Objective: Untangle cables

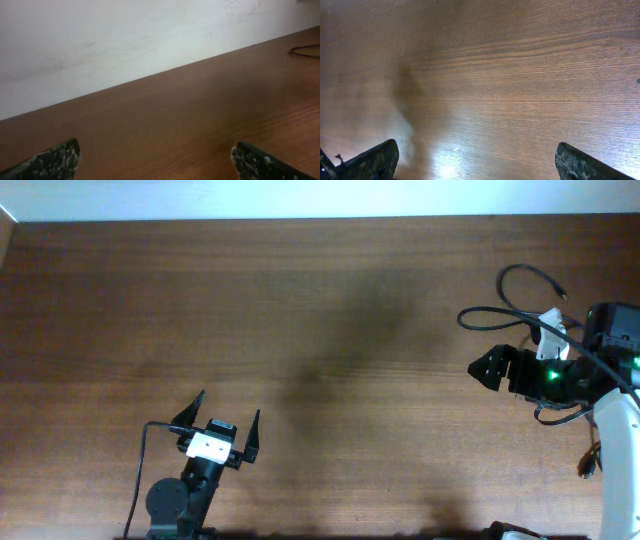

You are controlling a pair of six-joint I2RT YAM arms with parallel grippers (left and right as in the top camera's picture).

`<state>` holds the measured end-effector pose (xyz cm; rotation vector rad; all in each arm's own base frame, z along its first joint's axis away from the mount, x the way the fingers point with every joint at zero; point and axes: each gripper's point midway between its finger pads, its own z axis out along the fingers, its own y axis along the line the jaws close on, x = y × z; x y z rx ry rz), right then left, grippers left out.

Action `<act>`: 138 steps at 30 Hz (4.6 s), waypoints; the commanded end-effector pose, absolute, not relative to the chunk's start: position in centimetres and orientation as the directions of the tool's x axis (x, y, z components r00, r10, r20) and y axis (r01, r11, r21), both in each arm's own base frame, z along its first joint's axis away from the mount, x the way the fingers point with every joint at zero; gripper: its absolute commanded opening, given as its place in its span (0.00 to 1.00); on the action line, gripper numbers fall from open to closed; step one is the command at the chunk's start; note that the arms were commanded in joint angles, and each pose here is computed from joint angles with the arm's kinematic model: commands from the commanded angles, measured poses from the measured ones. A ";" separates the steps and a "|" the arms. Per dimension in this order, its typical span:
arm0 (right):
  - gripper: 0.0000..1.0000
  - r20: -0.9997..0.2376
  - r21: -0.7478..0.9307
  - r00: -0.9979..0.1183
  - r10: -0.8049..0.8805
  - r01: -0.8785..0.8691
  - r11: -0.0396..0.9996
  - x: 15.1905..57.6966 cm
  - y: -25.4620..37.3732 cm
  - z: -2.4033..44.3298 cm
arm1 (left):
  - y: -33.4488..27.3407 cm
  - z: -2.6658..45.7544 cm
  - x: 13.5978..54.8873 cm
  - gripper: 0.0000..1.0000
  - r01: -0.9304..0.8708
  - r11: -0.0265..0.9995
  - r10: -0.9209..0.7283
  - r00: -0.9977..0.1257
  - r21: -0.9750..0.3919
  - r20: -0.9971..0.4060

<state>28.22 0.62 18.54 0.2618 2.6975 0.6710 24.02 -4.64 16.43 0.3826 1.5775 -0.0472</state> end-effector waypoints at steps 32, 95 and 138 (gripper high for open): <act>0.99 -0.611 0.345 -0.764 0.205 -0.024 0.938 29.0 -0.5 24.4 | -4.5 16.2 24.1 0.99 0.263 0.940 0.224 0.003 0.217 -0.974; 0.99 -0.999 -0.017 -0.038 -0.033 -0.366 0.931 23.5 5.9 16.3 | -4.5 16.2 24.1 0.99 0.263 0.940 0.224 0.003 0.217 -0.974; 0.99 -0.995 0.068 -0.085 0.061 -0.074 0.995 24.5 1.9 15.5 | -4.5 16.2 24.1 0.99 0.263 0.940 0.224 0.003 0.217 -0.974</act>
